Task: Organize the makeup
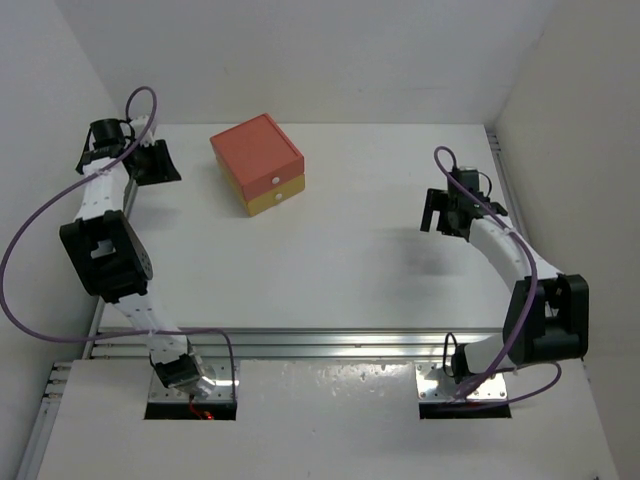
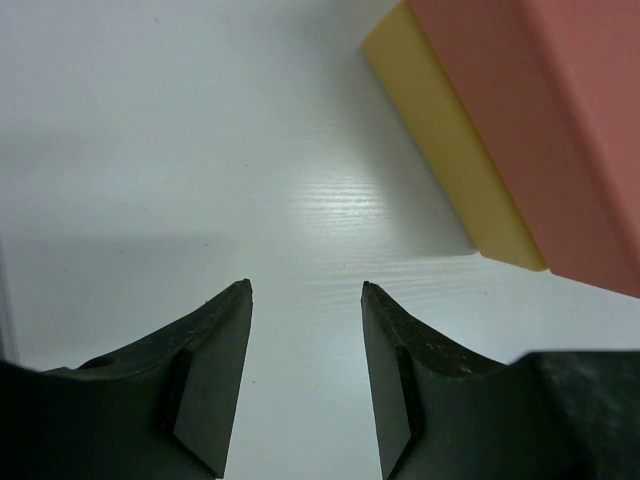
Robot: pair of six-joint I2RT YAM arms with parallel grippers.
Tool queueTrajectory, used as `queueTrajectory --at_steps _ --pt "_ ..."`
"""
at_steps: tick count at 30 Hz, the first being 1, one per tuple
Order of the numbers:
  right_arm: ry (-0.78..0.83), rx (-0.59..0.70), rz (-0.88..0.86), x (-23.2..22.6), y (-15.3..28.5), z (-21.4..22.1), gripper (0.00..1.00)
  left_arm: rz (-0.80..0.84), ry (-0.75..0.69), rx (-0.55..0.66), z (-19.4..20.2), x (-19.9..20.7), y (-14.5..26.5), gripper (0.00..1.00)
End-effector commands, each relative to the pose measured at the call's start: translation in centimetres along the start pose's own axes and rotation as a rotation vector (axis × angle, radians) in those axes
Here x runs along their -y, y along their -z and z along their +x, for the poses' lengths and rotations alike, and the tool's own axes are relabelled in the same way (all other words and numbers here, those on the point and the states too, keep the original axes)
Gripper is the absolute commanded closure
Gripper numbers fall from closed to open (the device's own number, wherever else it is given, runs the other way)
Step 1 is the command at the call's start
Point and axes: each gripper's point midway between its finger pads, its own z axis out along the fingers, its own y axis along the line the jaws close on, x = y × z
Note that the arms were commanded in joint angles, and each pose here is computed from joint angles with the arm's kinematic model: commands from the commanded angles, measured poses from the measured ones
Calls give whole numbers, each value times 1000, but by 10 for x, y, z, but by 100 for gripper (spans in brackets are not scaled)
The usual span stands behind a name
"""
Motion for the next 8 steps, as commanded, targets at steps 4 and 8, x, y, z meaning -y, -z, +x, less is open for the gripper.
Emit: queueTrajectory --at_steps 4,8 --pt "-74 45 11 0 5 -17 0 1 -7 55 -12 6 23 46" --pt "-87 144 -15 -4 13 -33 0 10 -8 57 -12 8 23 46"
